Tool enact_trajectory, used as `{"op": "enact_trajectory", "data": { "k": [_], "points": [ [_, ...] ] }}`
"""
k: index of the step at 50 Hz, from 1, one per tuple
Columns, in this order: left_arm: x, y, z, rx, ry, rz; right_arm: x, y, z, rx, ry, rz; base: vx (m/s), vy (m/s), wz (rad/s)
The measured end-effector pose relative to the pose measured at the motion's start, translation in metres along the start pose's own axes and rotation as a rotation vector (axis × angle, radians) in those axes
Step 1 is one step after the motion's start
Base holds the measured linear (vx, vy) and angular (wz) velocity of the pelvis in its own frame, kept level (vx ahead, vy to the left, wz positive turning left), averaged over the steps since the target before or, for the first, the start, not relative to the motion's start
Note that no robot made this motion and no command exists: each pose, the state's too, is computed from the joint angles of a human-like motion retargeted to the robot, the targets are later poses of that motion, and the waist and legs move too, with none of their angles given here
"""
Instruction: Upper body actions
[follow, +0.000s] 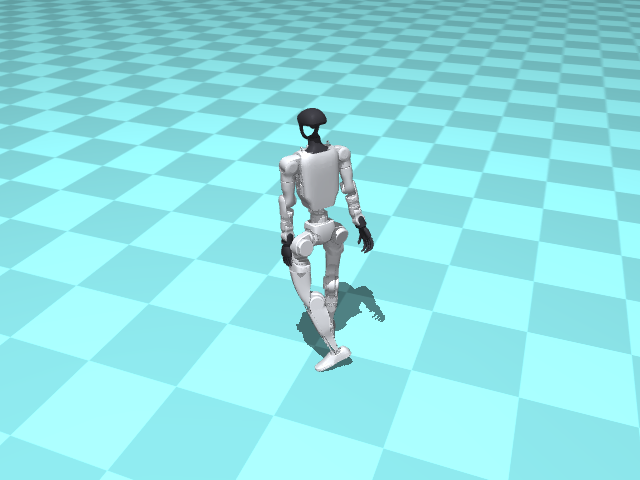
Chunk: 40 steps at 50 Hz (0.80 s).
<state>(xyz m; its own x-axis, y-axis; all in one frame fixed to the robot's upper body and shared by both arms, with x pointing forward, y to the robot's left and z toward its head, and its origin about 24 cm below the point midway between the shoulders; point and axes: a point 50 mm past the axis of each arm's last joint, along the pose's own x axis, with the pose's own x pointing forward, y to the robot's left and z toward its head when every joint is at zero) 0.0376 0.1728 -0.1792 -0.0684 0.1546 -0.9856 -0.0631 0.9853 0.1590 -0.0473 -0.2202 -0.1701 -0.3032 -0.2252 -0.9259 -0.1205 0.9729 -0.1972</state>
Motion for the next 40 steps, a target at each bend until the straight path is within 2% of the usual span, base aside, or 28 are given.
{"op": "enact_trajectory", "data": {
  "k": [12, 18, 25, 33, 40],
  "points": [
    [-0.01, -0.026, 0.042, 0.195, -0.189, -0.025, -0.012, -0.002, 0.054, -0.138, -0.205, -0.004, 0.2, 0.02, -0.98],
    [-0.004, -0.026, 0.011, 0.22, -0.112, -0.009, -0.025, 0.006, 0.087, -0.214, -0.345, 0.015, 0.21, 0.04, -0.8],
    [0.0, -0.019, -0.02, 0.125, 0.031, -0.015, -0.036, 0.016, 0.111, -0.262, -0.454, 0.015, 0.06, 0.05, -0.48],
    [0.001, -0.007, -0.009, 0.122, -0.018, 0.027, -0.03, 0.004, 0.099, -0.253, -0.394, -0.02, -0.06, 0.0, 0.37],
    [-0.01, -0.03, 0.04, 0.153, -0.218, -0.027, -0.022, -0.016, 0.082, -0.141, -0.322, -0.038, -0.38, 0.04, 1.61]
  ]
}}
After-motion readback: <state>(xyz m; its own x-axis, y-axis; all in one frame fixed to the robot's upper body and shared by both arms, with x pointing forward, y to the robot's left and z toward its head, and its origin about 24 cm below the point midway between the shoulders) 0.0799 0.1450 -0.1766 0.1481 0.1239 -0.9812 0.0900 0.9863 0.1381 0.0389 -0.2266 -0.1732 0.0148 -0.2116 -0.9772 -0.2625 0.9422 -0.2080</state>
